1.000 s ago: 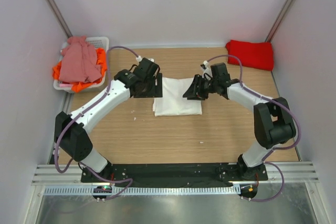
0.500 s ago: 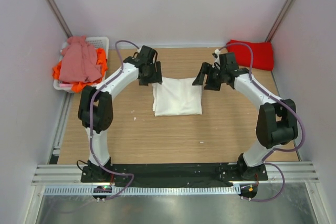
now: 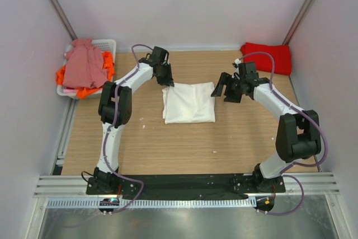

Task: Fold and stack the t-shirts
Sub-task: Fold the tshirt

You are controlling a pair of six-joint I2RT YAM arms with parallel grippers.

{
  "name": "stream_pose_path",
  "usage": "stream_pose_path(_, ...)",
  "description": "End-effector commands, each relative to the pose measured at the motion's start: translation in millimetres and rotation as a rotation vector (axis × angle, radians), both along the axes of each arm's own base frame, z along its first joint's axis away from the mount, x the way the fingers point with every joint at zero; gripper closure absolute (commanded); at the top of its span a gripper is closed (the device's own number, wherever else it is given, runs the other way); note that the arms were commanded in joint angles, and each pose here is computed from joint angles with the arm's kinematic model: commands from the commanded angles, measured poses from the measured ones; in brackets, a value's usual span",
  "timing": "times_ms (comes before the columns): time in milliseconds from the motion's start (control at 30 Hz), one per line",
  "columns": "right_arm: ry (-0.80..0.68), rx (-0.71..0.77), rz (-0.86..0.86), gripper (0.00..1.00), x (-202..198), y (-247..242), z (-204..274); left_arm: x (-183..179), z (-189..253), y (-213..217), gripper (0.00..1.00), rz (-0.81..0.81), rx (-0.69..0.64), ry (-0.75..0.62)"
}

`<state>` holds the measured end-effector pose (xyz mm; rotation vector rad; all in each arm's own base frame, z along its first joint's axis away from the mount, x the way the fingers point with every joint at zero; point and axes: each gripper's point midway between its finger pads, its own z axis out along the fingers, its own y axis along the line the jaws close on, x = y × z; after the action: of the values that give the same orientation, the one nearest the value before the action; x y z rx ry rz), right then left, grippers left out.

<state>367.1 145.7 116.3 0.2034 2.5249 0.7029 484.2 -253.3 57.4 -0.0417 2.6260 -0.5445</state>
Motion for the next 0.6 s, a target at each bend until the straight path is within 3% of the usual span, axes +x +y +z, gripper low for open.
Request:
stream_pose_path(0, -0.085, -0.007, -0.034, 0.23, 7.9, -10.1, 16.9, 20.8, 19.6, -13.4, 0.90, -0.040, -0.117, -0.049)
stream_pose_path(33, -0.077, -0.004, -0.035, 0.23, 7.6, -10.6, 14.5, 23.0, 26.4, -15.5, 1.00, -0.042, -0.128, -0.059)
stream_pose_path(367, -0.078, -0.003, -0.041, 0.23, 10.9, -11.9, 12.9, 12.3, 79.0, -8.1, 1.00, -0.023, -0.133, -0.104)
stream_pose_path(567, -0.058, 0.000, -0.059, 0.22, 13.9, -15.3, 4.3, 8.2, 50.1, 15.6, 1.00, 0.018, -0.044, -0.063)
